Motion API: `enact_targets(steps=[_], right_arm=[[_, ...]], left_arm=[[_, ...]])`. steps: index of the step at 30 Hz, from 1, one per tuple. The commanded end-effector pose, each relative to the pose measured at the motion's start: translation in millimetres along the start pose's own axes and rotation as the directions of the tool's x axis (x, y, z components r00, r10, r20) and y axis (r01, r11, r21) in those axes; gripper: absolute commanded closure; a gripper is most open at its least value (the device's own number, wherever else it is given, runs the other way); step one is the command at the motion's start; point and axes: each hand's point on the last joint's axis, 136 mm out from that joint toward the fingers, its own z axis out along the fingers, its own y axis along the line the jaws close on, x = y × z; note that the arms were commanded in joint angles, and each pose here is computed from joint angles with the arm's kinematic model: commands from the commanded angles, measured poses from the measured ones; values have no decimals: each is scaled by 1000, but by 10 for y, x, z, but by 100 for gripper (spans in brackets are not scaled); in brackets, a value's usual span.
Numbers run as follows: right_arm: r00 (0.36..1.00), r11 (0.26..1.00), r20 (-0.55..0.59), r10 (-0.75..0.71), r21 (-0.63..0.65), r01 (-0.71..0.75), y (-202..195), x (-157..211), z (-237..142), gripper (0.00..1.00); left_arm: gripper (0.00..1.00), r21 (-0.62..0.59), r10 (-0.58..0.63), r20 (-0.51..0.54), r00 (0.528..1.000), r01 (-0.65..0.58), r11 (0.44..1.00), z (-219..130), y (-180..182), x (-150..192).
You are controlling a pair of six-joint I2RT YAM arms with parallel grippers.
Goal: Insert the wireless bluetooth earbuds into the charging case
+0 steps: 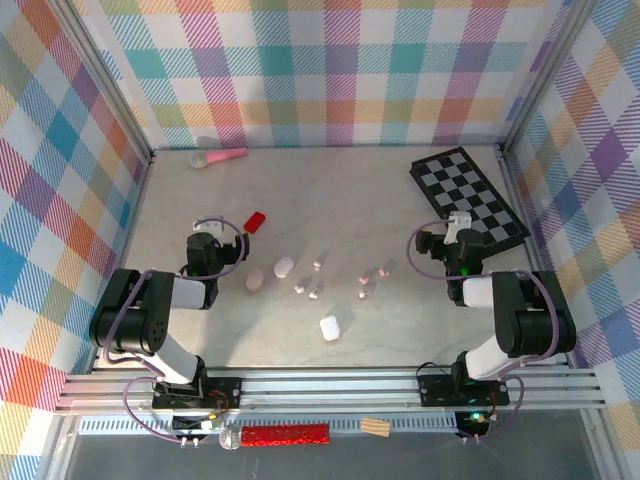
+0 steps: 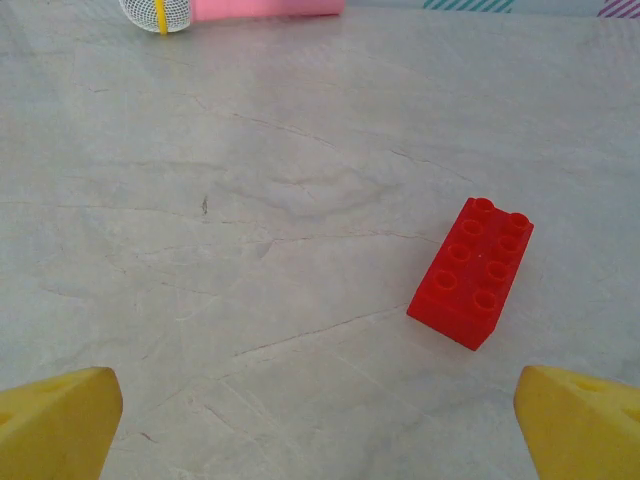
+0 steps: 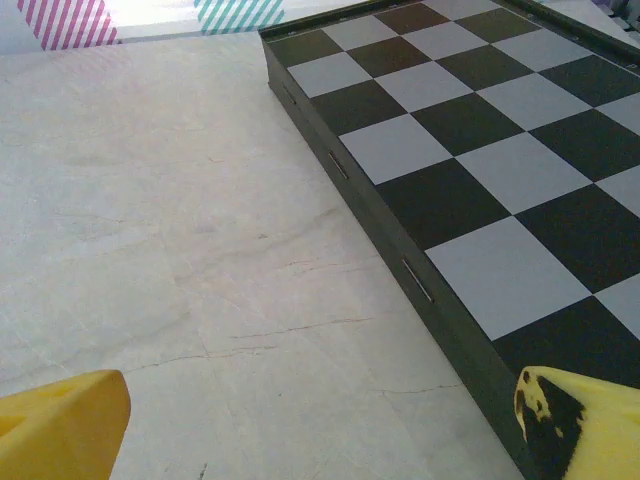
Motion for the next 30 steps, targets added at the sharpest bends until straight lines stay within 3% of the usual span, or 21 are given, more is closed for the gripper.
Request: enact_targets(steps=[1, 23, 30], right_arm=[[1000, 1000, 30, -6, -17, 7, 32, -100, 10, 1], [999, 1000, 35, -6, -16, 7, 26, -104, 2, 1], [999, 999, 48, -19, -41, 21, 85, -253, -115, 1]], left_arm=[[0, 8, -2, 18, 1000, 2, 1000, 17, 3, -71], [0, 8, -3, 19, 1000, 3, 1000, 21, 1, -77], [0, 17, 8, 22, 1000, -8, 1000, -22, -27, -156]])
